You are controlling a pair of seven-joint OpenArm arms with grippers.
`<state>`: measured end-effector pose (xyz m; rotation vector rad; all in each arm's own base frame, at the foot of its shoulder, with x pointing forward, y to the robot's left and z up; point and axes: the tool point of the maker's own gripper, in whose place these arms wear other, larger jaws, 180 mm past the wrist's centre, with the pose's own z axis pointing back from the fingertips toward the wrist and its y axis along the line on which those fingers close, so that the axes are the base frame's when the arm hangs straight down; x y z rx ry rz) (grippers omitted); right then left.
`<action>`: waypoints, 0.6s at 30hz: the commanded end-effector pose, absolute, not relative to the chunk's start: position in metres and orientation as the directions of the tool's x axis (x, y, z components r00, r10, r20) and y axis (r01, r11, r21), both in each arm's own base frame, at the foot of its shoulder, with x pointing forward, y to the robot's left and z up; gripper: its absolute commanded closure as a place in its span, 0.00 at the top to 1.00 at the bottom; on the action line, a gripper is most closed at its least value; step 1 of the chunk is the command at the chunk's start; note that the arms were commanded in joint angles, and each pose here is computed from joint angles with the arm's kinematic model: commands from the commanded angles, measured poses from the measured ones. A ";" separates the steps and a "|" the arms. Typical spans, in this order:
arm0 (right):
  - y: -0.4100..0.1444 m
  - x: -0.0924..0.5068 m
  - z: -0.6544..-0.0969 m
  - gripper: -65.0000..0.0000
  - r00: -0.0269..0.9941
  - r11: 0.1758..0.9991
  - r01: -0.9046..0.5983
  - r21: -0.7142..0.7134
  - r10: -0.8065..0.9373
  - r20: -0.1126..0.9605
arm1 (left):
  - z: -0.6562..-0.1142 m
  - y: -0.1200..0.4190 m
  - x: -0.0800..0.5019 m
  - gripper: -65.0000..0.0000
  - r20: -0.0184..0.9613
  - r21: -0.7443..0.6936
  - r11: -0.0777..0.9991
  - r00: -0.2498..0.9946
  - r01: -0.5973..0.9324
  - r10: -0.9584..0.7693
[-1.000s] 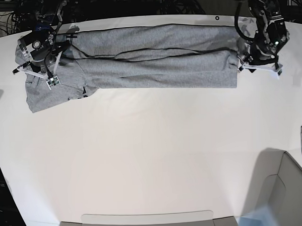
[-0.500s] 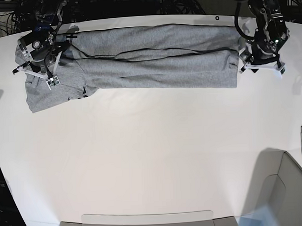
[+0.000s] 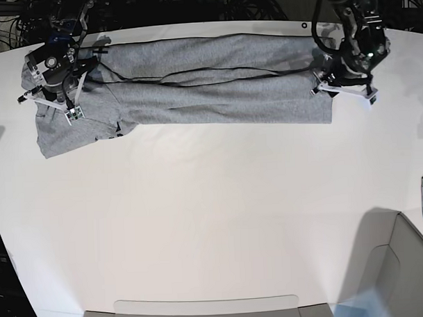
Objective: Fold the T-shirt properly
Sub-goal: 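Release the left gripper and regrasp the strip end near it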
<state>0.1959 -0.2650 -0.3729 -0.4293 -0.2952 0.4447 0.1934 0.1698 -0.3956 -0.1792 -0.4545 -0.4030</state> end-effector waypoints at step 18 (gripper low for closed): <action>-0.269 0.200 -0.366 0.00 0.855 0.804 -0.351 -0.481 0.484 0.185 | -0.457 0.156 0.173 0.43 0.388 -0.155 0.891 0.856 0.426 -0.341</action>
